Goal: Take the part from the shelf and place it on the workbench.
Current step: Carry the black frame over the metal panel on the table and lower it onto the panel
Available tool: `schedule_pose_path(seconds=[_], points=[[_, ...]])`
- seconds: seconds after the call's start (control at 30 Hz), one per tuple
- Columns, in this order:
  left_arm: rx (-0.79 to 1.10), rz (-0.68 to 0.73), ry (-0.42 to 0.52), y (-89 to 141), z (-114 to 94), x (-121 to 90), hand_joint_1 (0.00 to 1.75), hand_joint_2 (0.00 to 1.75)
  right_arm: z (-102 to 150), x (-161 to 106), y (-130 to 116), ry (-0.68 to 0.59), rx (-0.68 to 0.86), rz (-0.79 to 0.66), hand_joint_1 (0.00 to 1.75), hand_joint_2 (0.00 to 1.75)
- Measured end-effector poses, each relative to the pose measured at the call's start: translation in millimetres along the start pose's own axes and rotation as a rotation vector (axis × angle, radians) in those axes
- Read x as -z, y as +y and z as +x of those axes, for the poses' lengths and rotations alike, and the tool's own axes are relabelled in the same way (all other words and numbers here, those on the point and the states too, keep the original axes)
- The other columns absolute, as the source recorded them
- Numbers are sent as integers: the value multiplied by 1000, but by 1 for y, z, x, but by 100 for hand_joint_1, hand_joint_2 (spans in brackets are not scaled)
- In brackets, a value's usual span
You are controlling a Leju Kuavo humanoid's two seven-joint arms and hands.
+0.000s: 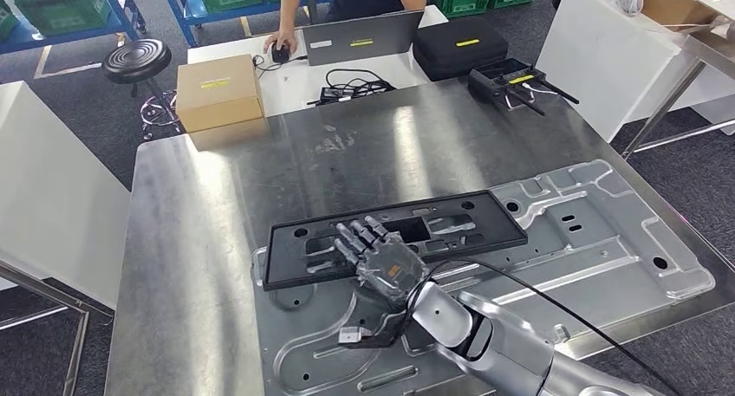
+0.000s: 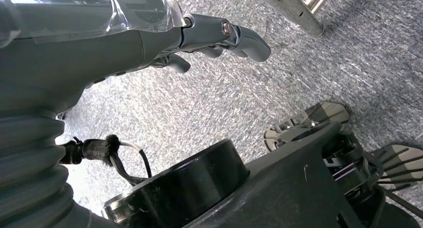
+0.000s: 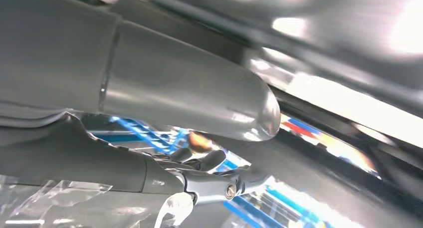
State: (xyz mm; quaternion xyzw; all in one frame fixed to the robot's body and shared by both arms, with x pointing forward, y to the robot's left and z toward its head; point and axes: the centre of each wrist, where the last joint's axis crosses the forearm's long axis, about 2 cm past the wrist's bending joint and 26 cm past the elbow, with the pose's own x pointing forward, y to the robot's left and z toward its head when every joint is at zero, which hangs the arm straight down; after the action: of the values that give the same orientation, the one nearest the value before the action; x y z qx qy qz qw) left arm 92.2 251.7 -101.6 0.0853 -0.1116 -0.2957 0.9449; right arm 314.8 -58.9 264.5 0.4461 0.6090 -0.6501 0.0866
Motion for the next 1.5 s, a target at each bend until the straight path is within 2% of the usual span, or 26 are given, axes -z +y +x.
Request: schedule_pose_path(seconds=[0.3, 0.47, 0.6, 0.73, 1.0, 1.5], points=[[0, 5, -3, 0, 0, 0, 0, 175, 50, 10, -20, -129, 45, -148, 0, 0], [-1, 5, -3, 0, 0, 0, 0, 175, 63, 13, -29, -162, 59, -178, 0, 0], [-2, 6, -3, 0, 0, 0, 0, 175, 73, 18, -40, -201, 96, -256, 0, 0], [3, 12, -10, -1, 0, 0, 0, 0, 82, 26, -58, -209, 129, -325, 0, 0], [13, 11, -25, -3, -1, -1, 0, 0, 81, 33, -64, -186, 142, -335, 0, 0], [15, 13, -29, -3, 0, -1, 0, 0, 79, 33, -55, -172, 146, -285, 0, 0]])
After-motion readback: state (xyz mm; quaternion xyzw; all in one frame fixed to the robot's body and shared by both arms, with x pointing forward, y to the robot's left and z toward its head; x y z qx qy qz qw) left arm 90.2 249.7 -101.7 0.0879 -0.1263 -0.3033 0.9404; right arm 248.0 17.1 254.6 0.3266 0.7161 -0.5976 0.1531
